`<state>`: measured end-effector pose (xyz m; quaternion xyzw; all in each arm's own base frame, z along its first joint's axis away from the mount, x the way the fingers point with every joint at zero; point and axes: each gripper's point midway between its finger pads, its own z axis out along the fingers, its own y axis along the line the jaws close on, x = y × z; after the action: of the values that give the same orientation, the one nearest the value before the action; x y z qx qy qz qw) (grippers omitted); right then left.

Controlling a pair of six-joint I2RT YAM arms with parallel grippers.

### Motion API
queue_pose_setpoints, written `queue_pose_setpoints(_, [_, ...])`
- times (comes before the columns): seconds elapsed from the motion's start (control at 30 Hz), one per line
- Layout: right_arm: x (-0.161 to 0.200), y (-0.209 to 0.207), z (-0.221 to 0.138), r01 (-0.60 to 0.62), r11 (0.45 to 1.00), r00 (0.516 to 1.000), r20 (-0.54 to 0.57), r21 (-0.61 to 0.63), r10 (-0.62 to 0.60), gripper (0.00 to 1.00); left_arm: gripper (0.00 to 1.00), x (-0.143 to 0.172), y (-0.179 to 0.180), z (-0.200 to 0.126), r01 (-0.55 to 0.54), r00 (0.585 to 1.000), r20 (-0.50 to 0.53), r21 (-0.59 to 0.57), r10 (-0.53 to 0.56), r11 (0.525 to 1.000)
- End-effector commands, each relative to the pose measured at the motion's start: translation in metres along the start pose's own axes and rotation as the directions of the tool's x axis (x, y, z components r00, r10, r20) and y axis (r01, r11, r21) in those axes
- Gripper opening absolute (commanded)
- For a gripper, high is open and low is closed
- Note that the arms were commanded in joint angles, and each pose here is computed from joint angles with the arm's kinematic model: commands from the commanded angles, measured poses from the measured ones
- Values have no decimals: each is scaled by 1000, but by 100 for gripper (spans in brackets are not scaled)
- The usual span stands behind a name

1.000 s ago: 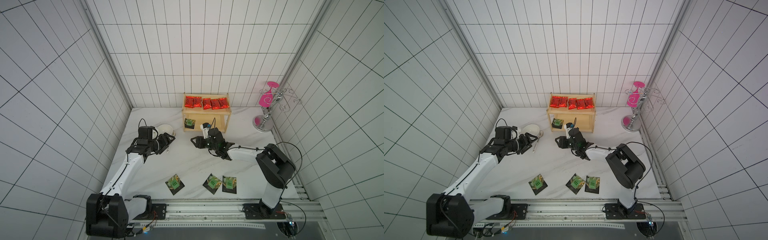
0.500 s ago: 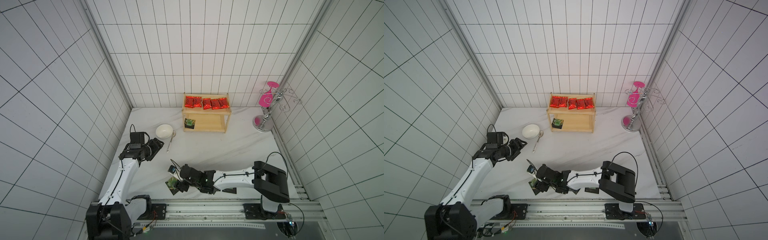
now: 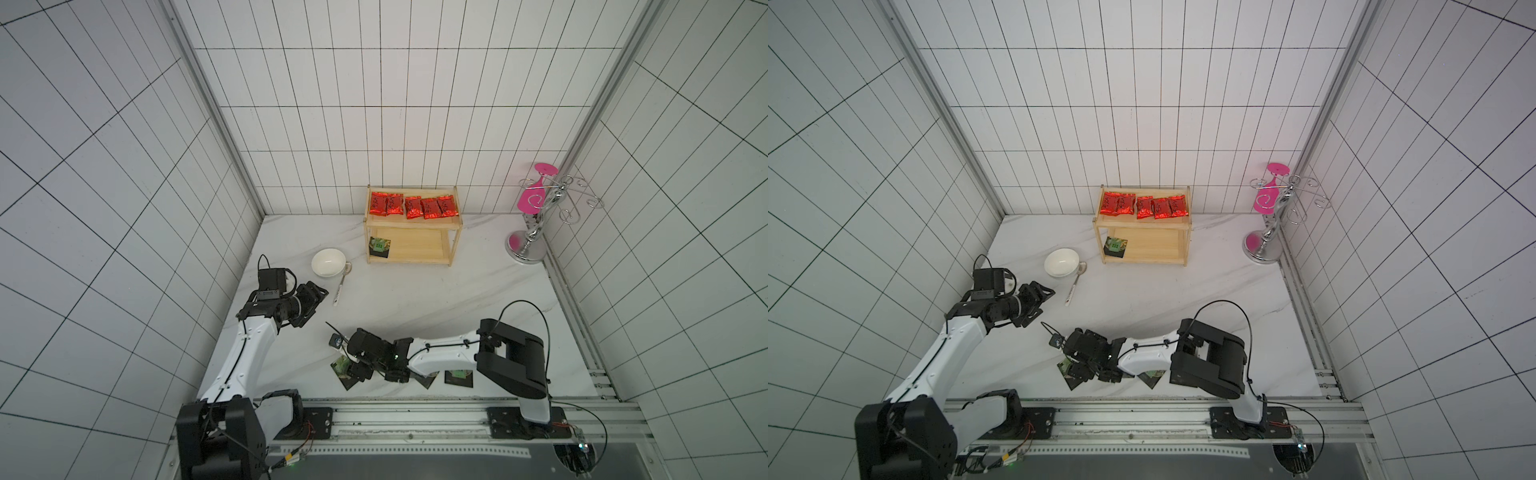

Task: Place the tea bags on the shelf by color
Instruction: Move the tea bag to the center of the board.

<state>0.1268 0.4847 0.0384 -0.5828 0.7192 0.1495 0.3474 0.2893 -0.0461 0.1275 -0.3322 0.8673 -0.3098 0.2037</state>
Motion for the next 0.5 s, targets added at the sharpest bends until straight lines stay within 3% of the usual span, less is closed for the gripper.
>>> queue_pose_setpoints(0.0, [27, -23, 5, -34, 997, 998, -56, 63, 38, 80, 75, -2, -8, 0, -25, 999, 21, 55, 24, 998])
queue_pose_setpoints(0.33, [72, -79, 0, -176, 966, 976, -96, 187, 197, 79, 75, 17, 3, 21, -15, 999, -35, 38, 17, 999])
queue_pose_setpoints(0.47, [73, -113, -13, -253, 942, 962, -49, 219, 269, 79, 75, 21, 8, 27, -9, 999, -48, 30, 11, 1000])
